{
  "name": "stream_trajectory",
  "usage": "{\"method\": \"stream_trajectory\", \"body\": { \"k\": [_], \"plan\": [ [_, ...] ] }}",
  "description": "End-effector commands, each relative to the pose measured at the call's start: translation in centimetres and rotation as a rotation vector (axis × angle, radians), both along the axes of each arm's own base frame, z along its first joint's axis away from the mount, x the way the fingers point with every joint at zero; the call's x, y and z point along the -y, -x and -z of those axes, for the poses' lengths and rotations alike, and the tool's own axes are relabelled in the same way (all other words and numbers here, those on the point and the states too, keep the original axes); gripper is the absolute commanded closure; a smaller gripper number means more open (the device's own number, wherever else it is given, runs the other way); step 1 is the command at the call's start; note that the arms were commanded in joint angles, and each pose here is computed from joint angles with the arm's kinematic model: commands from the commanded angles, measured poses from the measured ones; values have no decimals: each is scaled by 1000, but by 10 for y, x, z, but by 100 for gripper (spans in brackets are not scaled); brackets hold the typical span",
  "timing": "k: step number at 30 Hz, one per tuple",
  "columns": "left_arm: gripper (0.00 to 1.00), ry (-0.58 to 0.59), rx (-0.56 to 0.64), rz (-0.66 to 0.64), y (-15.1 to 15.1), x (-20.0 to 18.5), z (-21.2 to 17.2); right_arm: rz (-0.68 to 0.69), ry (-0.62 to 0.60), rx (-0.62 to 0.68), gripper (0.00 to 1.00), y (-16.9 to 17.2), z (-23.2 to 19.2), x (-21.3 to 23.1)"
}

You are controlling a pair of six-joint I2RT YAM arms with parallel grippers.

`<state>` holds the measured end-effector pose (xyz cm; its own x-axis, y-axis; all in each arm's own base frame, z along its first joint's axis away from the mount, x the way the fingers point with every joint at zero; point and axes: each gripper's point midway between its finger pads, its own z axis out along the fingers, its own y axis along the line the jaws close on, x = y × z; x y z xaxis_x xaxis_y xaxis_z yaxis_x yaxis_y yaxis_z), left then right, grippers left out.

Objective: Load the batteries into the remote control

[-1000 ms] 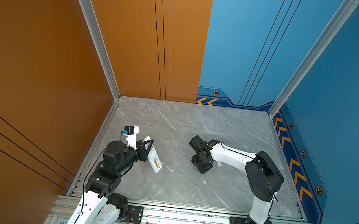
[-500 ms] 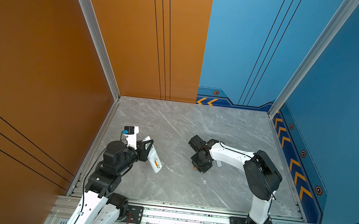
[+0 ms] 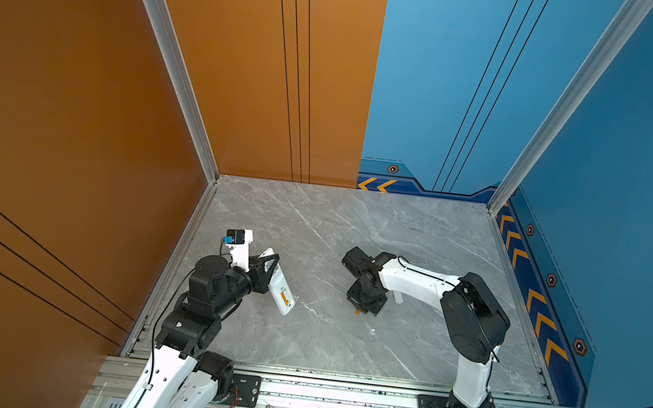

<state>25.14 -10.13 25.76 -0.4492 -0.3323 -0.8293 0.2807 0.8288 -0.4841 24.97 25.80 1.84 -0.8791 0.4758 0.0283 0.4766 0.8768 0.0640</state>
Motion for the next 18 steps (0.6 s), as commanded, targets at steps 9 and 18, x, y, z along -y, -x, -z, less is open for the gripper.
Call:
{"method": "stream_trajectory", "body": {
  "k": [9,18],
  "plan": [
    [100,61,38,109,-4,19,-16,-490,276,-6,91,14,11,58],
    [100,109,6,194,-5,34,-15,-774,346,11,92,17,13,54]
  ]
}}
